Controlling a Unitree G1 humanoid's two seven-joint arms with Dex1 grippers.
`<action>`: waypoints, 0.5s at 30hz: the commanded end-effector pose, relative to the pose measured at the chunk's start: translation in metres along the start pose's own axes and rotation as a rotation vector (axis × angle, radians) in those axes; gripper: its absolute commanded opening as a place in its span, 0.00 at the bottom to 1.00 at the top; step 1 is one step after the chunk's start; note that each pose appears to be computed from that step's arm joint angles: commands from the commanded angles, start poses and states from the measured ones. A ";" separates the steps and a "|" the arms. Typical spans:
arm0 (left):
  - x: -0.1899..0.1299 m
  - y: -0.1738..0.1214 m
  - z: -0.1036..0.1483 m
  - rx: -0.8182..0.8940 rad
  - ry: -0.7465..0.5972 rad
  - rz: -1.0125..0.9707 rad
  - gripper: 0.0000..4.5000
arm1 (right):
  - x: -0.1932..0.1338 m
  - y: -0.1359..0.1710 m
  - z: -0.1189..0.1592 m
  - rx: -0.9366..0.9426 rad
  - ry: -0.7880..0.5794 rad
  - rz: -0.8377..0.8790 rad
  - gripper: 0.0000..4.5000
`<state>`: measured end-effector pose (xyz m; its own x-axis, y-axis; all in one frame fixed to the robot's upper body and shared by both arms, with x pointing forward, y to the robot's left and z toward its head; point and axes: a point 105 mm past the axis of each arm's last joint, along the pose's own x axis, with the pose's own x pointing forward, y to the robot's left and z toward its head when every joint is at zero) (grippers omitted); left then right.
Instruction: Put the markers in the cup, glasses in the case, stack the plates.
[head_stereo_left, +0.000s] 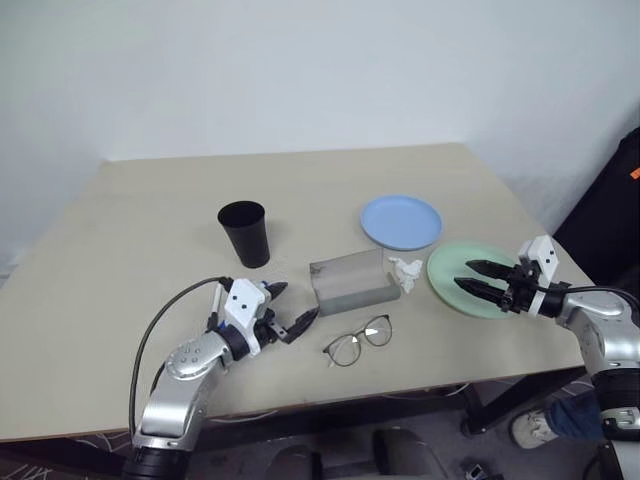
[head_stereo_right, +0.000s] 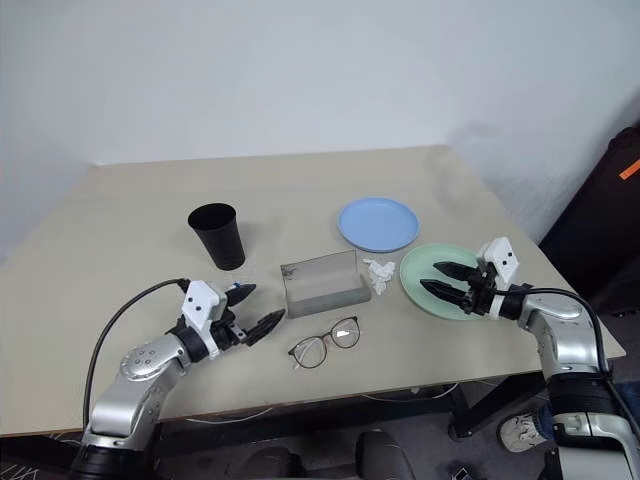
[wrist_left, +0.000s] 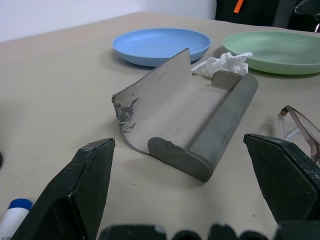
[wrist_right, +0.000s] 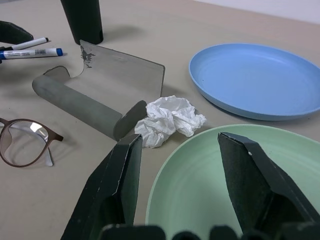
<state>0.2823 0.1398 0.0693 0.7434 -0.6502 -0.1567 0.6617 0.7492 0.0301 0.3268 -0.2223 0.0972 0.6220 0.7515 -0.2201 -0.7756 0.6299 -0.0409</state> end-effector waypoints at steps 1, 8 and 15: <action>0.003 -0.003 0.014 0.030 -0.047 -0.016 0.98 | -0.006 -0.007 0.018 -0.061 -0.033 -0.022 0.58; 0.004 -0.001 0.017 0.035 -0.060 -0.015 0.98 | -0.004 -0.006 0.020 -0.074 -0.040 -0.026 0.58; 0.005 -0.002 0.020 0.039 -0.063 -0.029 0.98 | -0.003 -0.004 0.020 -0.094 -0.035 -0.034 0.58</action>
<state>0.2830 0.1375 0.0712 0.7377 -0.6590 -0.1466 0.6691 0.7426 0.0287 0.3283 -0.2229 0.0981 0.6364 0.7370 -0.2276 -0.7654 0.6400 -0.0679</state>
